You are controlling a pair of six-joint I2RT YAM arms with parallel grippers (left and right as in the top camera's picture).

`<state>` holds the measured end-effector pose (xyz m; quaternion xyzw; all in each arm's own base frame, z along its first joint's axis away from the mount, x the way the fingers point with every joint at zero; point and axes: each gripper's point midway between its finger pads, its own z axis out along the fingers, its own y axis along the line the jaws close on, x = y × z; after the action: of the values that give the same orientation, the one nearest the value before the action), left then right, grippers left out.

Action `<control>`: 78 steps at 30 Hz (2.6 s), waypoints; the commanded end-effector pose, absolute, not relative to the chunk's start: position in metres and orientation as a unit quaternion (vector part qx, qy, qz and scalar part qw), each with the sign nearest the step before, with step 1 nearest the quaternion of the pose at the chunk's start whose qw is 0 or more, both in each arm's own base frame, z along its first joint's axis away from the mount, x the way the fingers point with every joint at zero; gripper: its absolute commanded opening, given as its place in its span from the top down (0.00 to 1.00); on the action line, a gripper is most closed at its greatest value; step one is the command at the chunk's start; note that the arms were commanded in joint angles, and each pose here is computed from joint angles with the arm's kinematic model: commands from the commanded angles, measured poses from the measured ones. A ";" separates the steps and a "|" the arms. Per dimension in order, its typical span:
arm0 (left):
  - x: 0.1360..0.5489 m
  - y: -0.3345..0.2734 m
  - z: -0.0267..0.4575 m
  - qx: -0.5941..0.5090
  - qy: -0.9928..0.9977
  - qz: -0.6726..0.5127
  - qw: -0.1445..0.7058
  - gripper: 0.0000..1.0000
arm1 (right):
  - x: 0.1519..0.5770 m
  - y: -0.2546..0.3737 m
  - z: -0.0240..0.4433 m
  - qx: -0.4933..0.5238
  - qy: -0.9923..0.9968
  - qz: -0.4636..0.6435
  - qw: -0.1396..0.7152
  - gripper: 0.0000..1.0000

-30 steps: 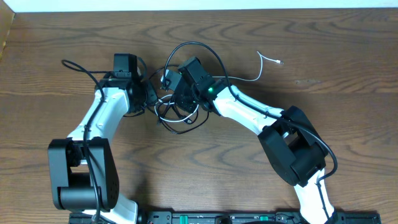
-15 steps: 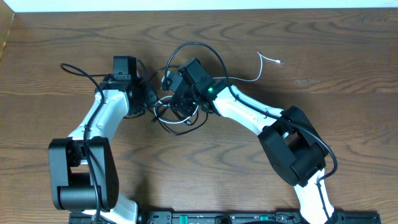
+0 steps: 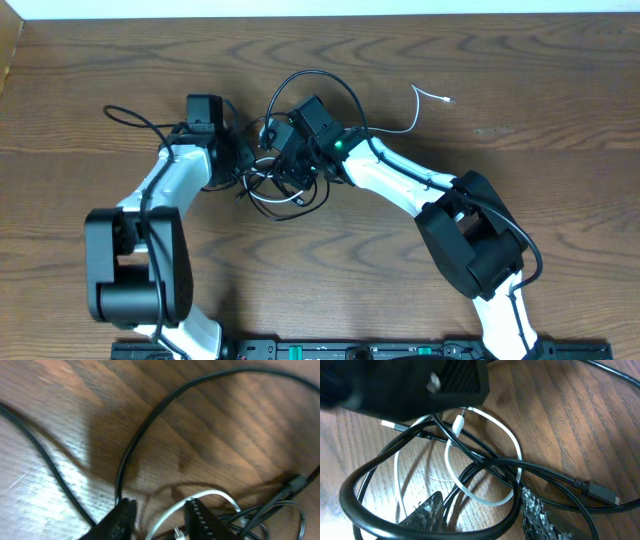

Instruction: Untangle cables

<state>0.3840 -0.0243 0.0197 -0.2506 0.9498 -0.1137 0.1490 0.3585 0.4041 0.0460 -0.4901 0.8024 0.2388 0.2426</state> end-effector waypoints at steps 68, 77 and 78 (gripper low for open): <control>0.396 -0.029 0.032 -0.213 0.931 -0.257 0.149 0.65 | 0.338 0.325 0.085 -0.107 0.948 0.298 0.036 0.59; 0.396 -0.029 0.032 -0.213 0.931 -0.257 0.149 0.62 | 0.327 0.334 0.057 -0.076 0.933 0.351 0.019 0.67; 0.396 -0.029 0.032 -0.213 0.931 -0.257 0.149 0.62 | 0.326 0.335 0.054 -0.071 0.931 0.359 0.018 0.68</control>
<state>0.3953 -0.0309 0.0341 -0.2173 0.9281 -0.2631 0.1488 0.3387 0.3319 0.0596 -0.0837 0.9377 0.3346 0.0422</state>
